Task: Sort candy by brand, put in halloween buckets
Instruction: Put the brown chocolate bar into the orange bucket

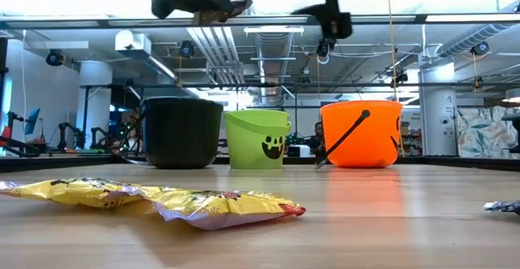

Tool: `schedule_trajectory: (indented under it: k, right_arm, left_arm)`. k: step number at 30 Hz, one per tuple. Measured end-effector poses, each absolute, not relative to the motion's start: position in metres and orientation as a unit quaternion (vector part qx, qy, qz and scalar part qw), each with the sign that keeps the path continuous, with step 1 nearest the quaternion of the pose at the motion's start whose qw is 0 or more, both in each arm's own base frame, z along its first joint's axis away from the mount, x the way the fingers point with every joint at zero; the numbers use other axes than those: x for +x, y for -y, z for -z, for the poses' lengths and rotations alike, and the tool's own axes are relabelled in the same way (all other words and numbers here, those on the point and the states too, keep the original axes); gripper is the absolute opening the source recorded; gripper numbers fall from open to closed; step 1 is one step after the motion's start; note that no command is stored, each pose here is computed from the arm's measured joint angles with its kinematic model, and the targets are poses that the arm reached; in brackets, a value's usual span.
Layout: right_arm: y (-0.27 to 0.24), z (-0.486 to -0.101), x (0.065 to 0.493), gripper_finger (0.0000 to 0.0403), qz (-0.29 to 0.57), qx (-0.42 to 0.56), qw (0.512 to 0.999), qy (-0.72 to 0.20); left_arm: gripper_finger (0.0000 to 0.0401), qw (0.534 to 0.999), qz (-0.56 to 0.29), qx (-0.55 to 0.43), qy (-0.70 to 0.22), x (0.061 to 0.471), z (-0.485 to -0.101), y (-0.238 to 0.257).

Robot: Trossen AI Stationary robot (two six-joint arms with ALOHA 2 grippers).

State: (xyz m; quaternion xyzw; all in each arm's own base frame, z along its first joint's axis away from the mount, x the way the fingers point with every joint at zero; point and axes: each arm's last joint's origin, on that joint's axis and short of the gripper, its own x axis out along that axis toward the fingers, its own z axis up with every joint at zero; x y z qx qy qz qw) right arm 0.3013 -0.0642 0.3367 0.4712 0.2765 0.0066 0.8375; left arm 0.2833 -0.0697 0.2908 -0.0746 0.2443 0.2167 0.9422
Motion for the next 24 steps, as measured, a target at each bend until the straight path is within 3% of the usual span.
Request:
schedule_trajectory:
  k: [9, 24]
  right_arm:
    - [0.058, -0.324, 0.329, 0.0231, -0.023, 0.491, 0.827, -0.272]
    - [0.053, -0.324, 0.337, 0.0224, -0.035, 0.482, 0.831, -0.275]
  left_arm:
    - [0.0079, 0.957, -0.216, -0.078, -0.178, 0.298, -0.301, 0.059]
    - [0.0079, 0.955, -0.231, -0.059, -0.177, 0.330, -0.301, 0.058]
